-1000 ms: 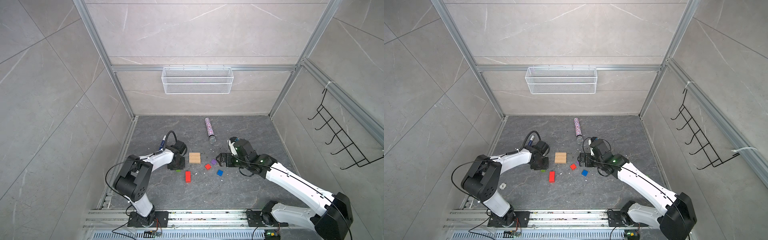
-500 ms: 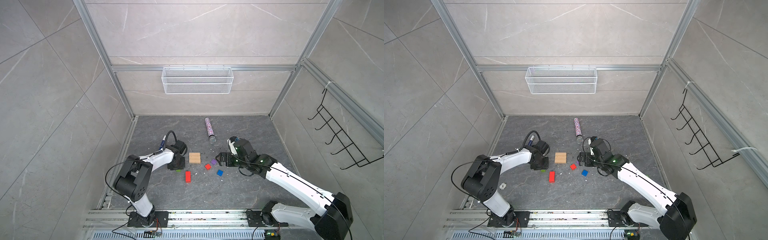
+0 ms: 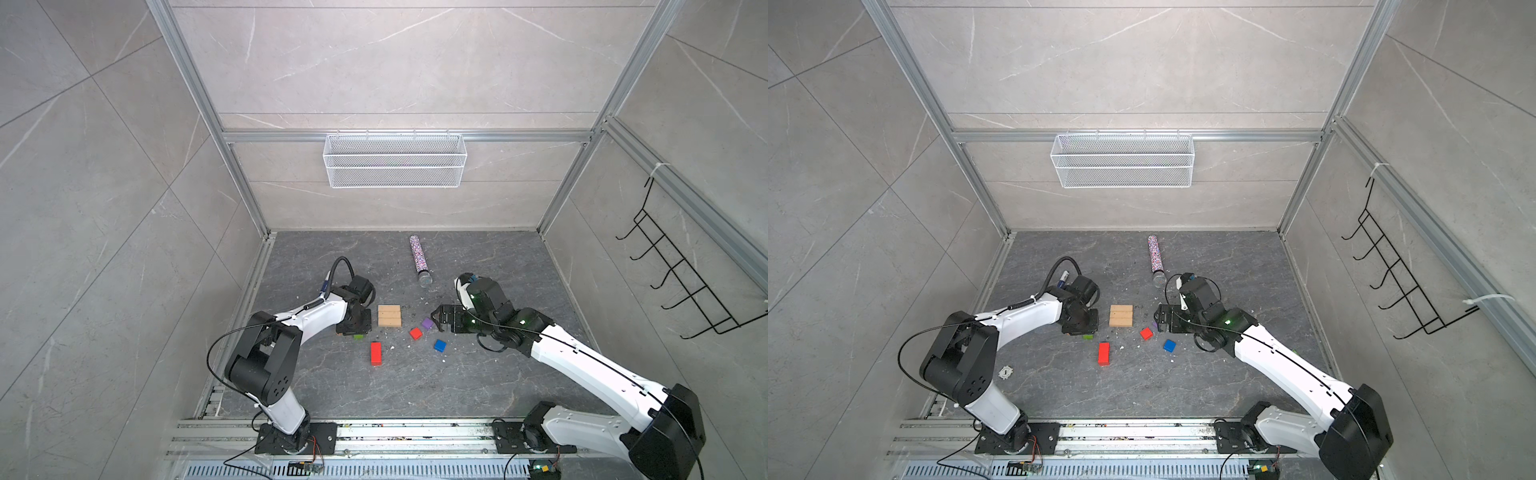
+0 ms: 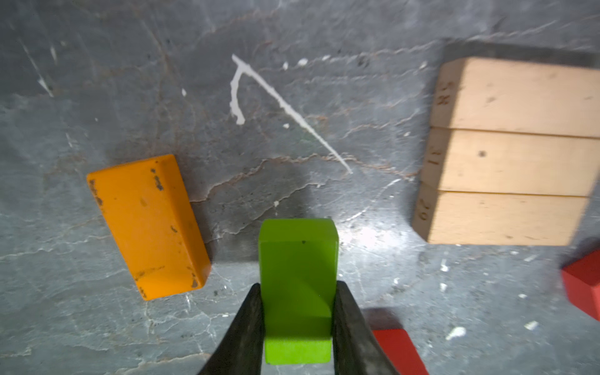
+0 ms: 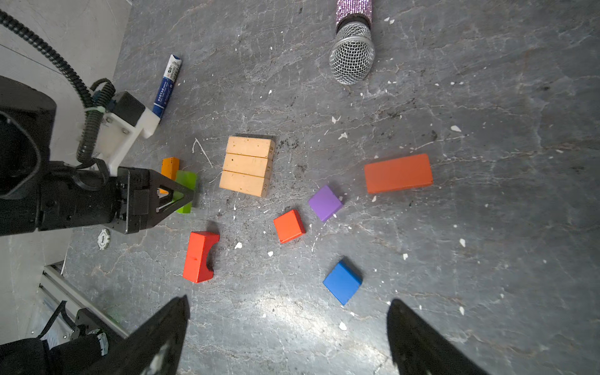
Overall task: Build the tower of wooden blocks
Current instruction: 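Lift the green block with the left gripper and carry it over the stack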
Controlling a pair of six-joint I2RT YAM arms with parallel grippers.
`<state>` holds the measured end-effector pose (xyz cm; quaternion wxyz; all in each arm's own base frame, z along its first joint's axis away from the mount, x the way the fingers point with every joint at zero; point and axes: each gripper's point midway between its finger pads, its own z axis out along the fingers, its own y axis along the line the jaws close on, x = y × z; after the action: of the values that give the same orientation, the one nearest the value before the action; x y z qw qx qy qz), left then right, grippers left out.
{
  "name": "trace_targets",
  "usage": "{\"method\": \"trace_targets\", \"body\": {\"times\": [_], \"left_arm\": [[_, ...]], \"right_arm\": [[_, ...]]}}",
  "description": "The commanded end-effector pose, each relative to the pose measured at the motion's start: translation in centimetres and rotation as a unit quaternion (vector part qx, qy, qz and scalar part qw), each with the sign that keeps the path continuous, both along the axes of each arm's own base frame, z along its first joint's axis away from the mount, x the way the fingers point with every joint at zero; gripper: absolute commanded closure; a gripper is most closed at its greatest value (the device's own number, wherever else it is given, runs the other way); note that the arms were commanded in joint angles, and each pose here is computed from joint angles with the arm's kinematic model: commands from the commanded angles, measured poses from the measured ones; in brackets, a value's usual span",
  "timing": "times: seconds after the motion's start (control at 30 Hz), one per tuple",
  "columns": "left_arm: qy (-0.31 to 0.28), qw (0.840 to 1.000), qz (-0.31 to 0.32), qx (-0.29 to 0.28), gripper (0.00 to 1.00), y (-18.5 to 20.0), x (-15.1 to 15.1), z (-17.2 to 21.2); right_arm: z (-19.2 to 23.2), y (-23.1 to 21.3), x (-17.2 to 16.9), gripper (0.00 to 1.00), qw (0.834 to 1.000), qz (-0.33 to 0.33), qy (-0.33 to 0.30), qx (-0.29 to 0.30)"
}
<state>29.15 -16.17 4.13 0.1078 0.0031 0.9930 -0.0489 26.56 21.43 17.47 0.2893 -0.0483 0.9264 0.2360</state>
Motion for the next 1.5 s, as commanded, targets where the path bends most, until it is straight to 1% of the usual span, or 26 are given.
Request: {"method": "trace_targets", "body": {"times": [0.0, 0.23, 0.47, 0.67, 1.13, 1.47], "left_arm": [[-0.019, 0.999, -0.012, -0.024, 0.75, -1.1, 0.4, 2.5], [-0.03, 0.997, -0.02, -0.061, 0.75, -3.0, 1.3, 4.2], [-0.038, 0.993, -0.031, -0.107, 0.75, -5.9, 2.6, 5.1], [-0.037, 0.991, -0.044, -0.122, 0.75, -7.5, 3.7, 5.0], [-0.024, 0.99, -0.054, -0.128, 0.75, -9.4, 5.0, 3.7], [-0.014, 0.991, -0.05, -0.121, 0.75, -9.4, 5.2, 2.4]], "right_arm": [[-0.4, 0.0, -0.1, 0.05, 1.0, -0.003, 0.004, 0.002], [-0.4, -0.2, -0.1, 0.05, 1.0, -0.006, 0.003, 0.001], [-0.6, 0.0, -0.2, 0.05, 1.0, 0.0, 0.003, 0.002], [-0.3, -0.1, -0.4, 0.05, 1.0, 0.008, -0.003, 0.001], [0.0, -0.5, -0.5, 0.05, 1.0, 0.003, -0.006, -0.004], [-0.2, -0.6, -0.6, 0.05, 1.0, 0.002, -0.005, -0.006]]}}
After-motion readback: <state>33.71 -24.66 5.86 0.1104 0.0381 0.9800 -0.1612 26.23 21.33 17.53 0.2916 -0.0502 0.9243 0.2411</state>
